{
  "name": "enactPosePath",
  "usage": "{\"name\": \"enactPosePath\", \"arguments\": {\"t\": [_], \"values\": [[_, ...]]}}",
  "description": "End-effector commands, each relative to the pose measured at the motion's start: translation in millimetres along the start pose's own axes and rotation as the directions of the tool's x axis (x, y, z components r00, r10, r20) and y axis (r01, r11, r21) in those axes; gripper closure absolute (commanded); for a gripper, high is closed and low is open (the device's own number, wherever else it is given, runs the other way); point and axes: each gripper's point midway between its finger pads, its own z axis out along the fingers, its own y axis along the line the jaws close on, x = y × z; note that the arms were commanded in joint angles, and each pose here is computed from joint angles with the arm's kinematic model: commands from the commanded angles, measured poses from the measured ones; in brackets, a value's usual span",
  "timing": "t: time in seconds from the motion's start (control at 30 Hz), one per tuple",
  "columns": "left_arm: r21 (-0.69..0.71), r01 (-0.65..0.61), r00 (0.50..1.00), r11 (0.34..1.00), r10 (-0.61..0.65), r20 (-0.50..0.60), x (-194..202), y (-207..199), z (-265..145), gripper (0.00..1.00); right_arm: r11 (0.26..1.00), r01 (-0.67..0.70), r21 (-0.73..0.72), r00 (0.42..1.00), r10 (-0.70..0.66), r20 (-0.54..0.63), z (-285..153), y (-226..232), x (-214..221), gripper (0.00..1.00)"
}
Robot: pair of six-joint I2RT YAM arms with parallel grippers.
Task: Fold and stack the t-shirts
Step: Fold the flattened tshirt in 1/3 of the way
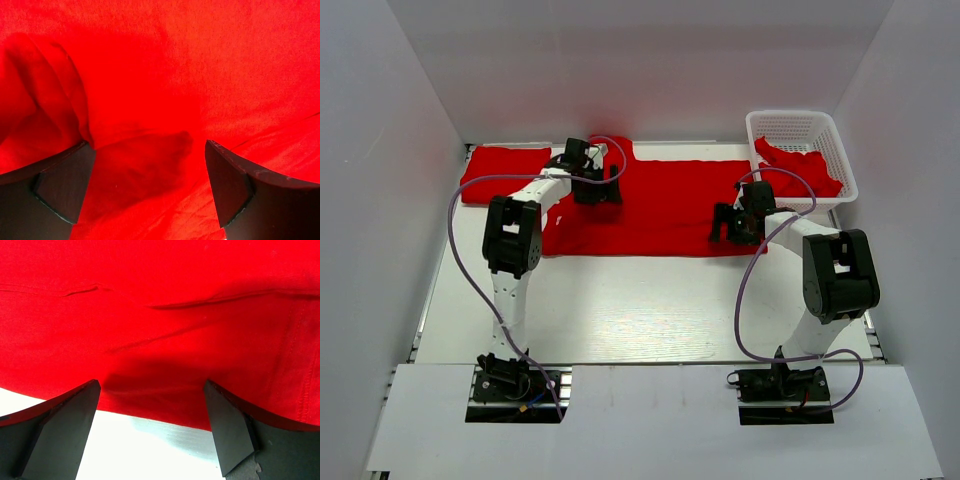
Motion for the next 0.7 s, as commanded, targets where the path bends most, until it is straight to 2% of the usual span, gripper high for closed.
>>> {"name": "enactPosePath", "arguments": {"t": [0.0,0.27,0.43,0.57,0.63,0.67], "values": [[0.053,-0.006,0.998,0.999,0.003,0.069,-25,-14,-4,0.0,1.0,-0.014,0.016,0.998,0.015,-0.068,10,-7,20,0.09],[0.114,0.024,0.993,0.993,-0.038,0.115,-44,-21,17,0.0,0.999,-0.015,0.032,0.996,0.017,-0.085,16,-11,25,0.09],[0.154,0.014,0.982,0.988,-0.043,0.186,-75,-31,18,0.0,0.999,-0.017,0.041,0.995,0.021,-0.095,18,-13,27,0.09],[0.131,0.003,0.965,0.991,-0.038,0.261,-95,-24,31,0.0,0.999,-0.018,0.047,0.996,0.022,-0.091,17,-14,25,0.09],[0.097,0.016,0.964,0.995,-0.041,0.261,-94,-12,47,0.0,0.999,-0.021,0.048,0.996,0.025,-0.089,17,-14,24,0.09],[0.103,0.002,0.955,0.995,-0.032,0.295,-109,-16,44,0.0,0.999,-0.02,0.049,0.996,0.024,-0.086,16,-14,24,0.09]]}}
